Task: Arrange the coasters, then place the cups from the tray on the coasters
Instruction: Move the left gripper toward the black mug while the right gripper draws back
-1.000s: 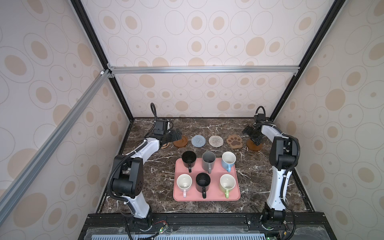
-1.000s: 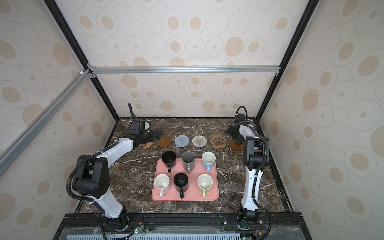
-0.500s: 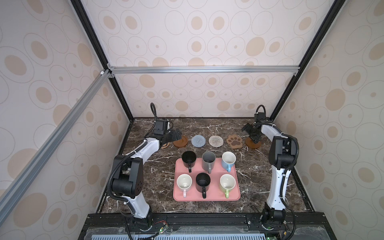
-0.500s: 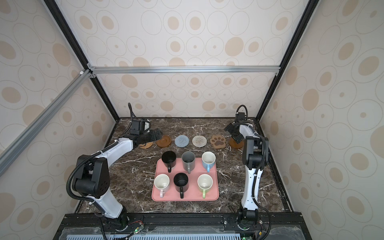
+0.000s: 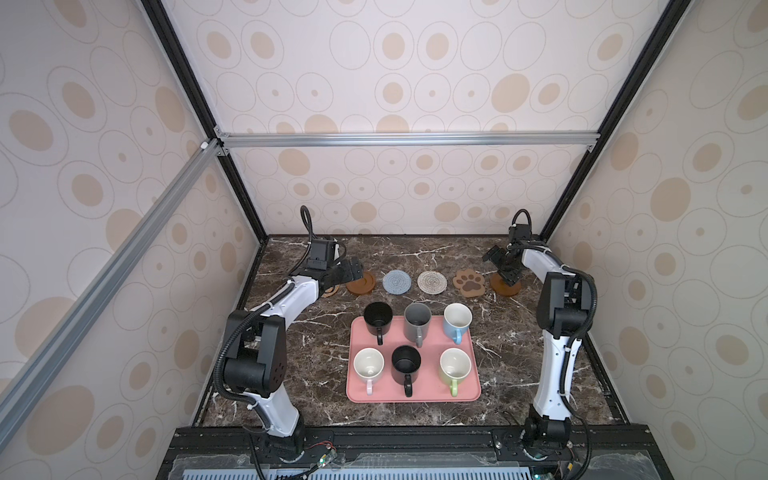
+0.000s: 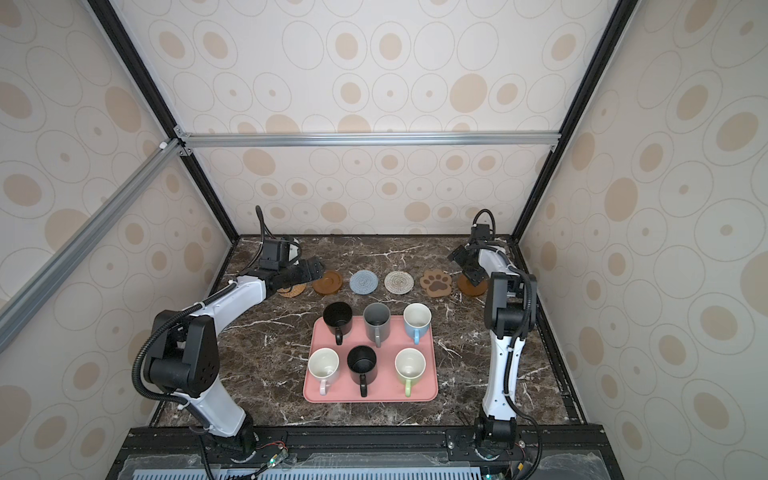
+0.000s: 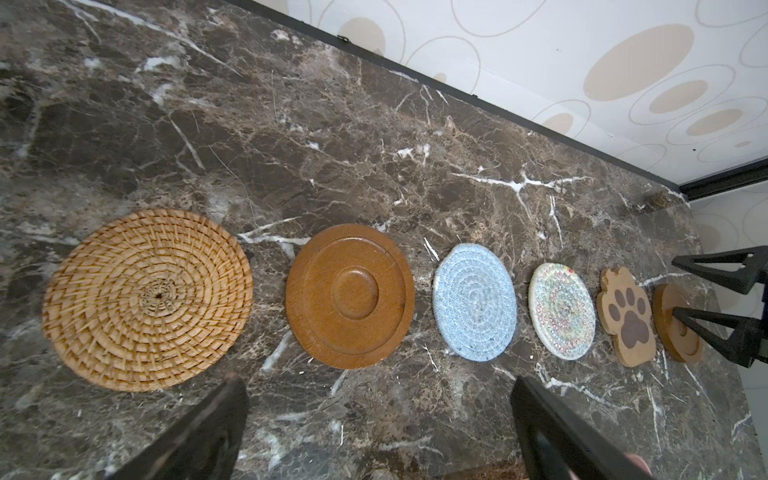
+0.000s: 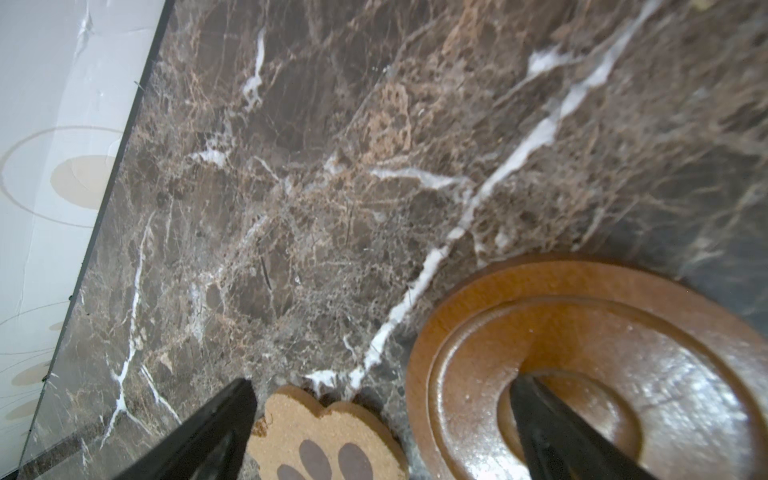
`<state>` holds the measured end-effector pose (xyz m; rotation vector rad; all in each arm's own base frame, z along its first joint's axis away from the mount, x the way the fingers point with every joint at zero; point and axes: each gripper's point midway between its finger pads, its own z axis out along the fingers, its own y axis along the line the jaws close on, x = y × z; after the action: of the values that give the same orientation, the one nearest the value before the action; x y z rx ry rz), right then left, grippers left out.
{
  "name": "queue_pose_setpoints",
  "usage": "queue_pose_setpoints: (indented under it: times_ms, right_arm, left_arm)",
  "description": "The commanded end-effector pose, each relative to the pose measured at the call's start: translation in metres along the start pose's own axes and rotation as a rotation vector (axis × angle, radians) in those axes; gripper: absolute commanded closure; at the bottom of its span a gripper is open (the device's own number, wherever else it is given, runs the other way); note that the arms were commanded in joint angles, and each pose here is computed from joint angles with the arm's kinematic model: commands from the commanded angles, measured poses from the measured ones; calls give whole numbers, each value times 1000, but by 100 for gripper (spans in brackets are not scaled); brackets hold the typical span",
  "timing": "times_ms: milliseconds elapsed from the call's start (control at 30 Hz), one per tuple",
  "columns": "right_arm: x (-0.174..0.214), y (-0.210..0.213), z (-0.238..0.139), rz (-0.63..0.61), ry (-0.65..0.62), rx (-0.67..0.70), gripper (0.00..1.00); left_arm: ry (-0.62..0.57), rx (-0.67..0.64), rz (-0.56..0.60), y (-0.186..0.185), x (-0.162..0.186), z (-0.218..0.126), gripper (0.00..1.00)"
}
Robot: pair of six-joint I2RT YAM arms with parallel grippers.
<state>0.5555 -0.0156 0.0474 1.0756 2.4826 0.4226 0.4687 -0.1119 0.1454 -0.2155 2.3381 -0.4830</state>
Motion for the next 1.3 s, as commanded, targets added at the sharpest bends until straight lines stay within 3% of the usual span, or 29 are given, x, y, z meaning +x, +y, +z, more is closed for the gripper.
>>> queue_pose_setpoints:
  times_ms: [0, 633, 1000, 1267]
  right_arm:
    - [7, -2, 0, 3, 26, 5, 0]
    - [10, 17, -89, -146, -29, -45, 0]
    - [66, 25, -132, -345, 93, -2, 0]
    - [98, 42, -151, -454, 53, -78, 0]
  left_arm:
    - [-54, -3, -5, -2, -14, -13, 0]
    - [-120, 22, -71, -1, -9, -32, 0]
    - [-171, -49, -182, 6, -20, -62, 0]
    - [-220, -55, -103, 10, -11, -86, 0]
